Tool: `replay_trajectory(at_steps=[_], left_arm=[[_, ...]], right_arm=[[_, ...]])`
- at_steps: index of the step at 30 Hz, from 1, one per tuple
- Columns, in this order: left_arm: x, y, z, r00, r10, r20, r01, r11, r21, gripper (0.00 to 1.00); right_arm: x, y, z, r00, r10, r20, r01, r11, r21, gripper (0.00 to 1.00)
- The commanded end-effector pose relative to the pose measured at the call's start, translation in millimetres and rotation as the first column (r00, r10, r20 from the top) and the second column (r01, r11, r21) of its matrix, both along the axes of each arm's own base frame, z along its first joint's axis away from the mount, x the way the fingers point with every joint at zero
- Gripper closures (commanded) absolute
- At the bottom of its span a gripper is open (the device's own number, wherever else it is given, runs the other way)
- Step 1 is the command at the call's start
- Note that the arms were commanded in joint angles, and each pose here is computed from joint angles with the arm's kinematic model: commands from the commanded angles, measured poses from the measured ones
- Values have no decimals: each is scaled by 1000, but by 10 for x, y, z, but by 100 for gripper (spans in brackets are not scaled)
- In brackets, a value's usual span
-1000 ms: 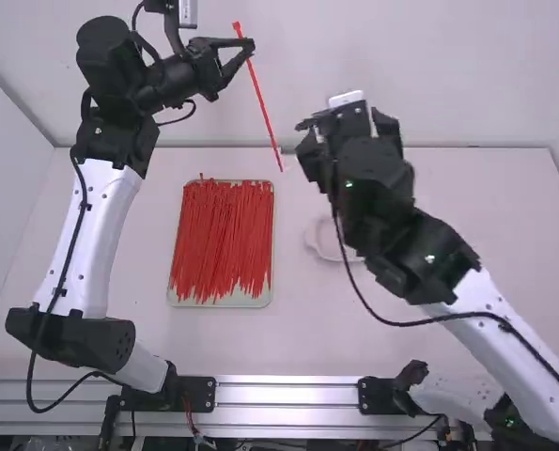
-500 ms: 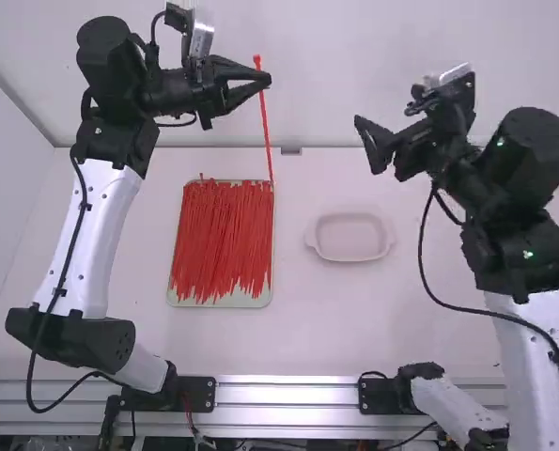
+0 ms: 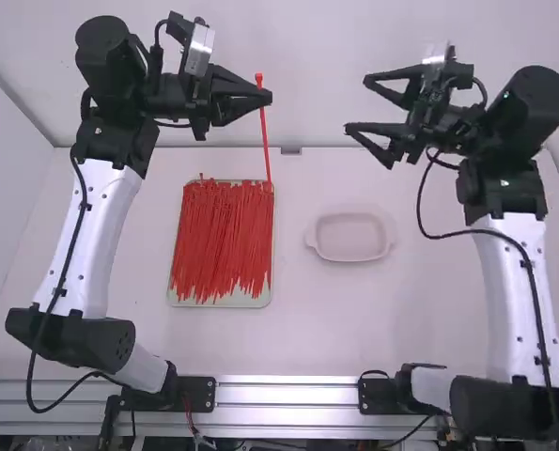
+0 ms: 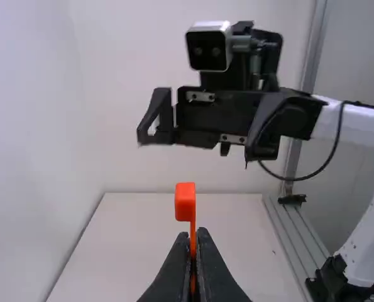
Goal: Fasten the cable tie
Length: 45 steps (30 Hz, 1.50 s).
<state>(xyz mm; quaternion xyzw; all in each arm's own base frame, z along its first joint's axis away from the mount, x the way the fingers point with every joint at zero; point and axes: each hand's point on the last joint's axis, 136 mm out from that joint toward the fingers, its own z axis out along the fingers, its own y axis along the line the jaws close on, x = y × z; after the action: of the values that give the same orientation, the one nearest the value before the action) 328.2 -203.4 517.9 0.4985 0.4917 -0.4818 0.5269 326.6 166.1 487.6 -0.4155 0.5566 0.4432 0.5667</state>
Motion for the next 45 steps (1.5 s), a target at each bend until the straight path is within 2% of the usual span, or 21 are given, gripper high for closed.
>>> replay_trajectory(at_steps=[1,8,15,19,22,25,26,27,33,35,36,39,41,42,43,45], left_arm=[[-53,2,67,999,-21,36,21,1000,1,98],[-51,-6,86,1000,-18,16,18,1000,-3,98],[-180,-174,164,997,-71,23,72,997,-13,98],[-120,-276,253,998,-25,-53,22,999,-49,98],[-65,-275,271,997,5,-71,-10,998,-60,98],[-34,-298,288,992,21,-123,-30,997,-72,98],[-32,-300,289,991,22,-128,-32,997,-73,98],[-21,-290,314,990,28,-140,-39,996,-81,98],[-9,-272,386,987,37,-157,-53,993,-102,98],[-11,-289,386,986,36,-160,-53,993,-103,98],[1,-278,384,986,41,-162,-59,993,-103,98],[11,-268,392,986,47,-158,-65,992,-106,98],[27,-283,397,985,56,-165,-75,991,-111,89],[46,-280,406,984,67,-164,-86,989,-116,76],[72,-263,411,983,79,-167,-100,988,-119,68],[79,-247,437,984,85,-159,-106,986,-127,65]], right_arm=[[-147,121,44,994,108,3,-108,994,-6,2],[-176,356,-65,985,172,24,-171,985,-22,2],[-191,599,-182,975,223,18,-222,975,-30,2],[-150,728,-271,970,243,-6,-243,970,-28,1],[-135,789,-317,967,255,-17,-255,967,-29,10],[-128,835,-351,964,266,-25,-267,963,-29,28],[-129,839,-354,963,267,-26,-268,963,-29,28],[-138,857,-361,962,272,-22,-273,962,-30,37],[-173,905,-367,958,287,-10,-287,957,-34,61],[-163,892,-366,959,283,-11,-283,959,-34,94],[-162,892,-367,959,283,-17,-283,959,-32,100],[-171,904,-367,958,286,-19,-287,958,-32,100],[-165,897,-366,959,284,-17,-284,958,-32,100],[-153,882,-360,960,279,-13,-279,960,-32,100],[-138,869,-358,962,273,-12,-273,962,-32,100],[-105,850,-350,966,257,-14,-257,966,-29,100]])
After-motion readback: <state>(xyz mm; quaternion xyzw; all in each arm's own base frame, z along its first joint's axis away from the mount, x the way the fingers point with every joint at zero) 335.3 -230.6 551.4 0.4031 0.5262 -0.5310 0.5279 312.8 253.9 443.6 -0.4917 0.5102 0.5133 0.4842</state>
